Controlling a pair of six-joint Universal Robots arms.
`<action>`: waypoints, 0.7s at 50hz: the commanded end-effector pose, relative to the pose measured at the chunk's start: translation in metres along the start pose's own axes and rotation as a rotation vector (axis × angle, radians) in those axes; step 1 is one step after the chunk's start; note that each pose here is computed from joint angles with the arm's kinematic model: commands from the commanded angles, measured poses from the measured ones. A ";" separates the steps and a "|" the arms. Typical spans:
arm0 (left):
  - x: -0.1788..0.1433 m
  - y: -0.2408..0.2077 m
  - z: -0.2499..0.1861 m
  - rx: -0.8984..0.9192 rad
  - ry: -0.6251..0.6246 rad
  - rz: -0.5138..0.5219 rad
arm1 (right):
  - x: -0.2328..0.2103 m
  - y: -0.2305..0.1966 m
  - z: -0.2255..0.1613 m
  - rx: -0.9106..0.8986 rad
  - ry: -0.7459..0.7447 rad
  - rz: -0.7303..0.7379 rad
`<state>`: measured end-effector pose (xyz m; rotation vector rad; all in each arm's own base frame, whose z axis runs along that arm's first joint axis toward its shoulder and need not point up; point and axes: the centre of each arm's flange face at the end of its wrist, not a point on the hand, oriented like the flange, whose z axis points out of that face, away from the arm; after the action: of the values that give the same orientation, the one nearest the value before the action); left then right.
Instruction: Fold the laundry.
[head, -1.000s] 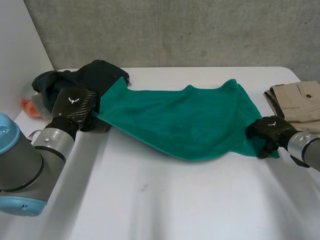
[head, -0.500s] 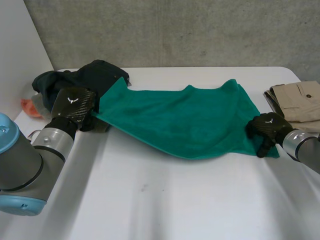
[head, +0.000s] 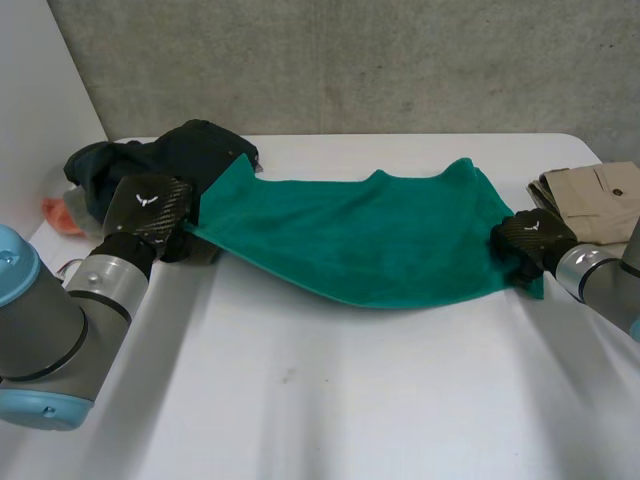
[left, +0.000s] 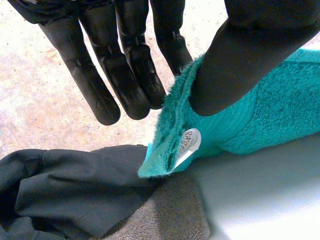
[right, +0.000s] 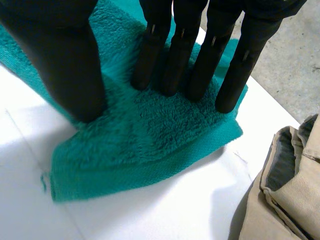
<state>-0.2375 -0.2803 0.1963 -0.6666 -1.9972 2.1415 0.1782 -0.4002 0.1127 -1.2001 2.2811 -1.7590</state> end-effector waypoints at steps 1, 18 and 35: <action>0.001 0.002 0.000 -0.004 0.005 -0.001 | 0.002 0.002 0.006 -0.005 0.015 -0.007; -0.005 -0.016 -0.053 -0.271 0.069 0.091 | 0.025 -0.036 -0.108 -0.318 -0.058 -0.085; 0.003 -0.003 -0.086 -0.563 0.268 0.282 | 0.005 -0.016 -0.137 -0.485 -0.225 -0.192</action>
<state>-0.1864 -0.1747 0.1989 -1.3533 -2.5858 1.2570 0.1065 -0.2742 0.1853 -1.6902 2.6166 -0.8716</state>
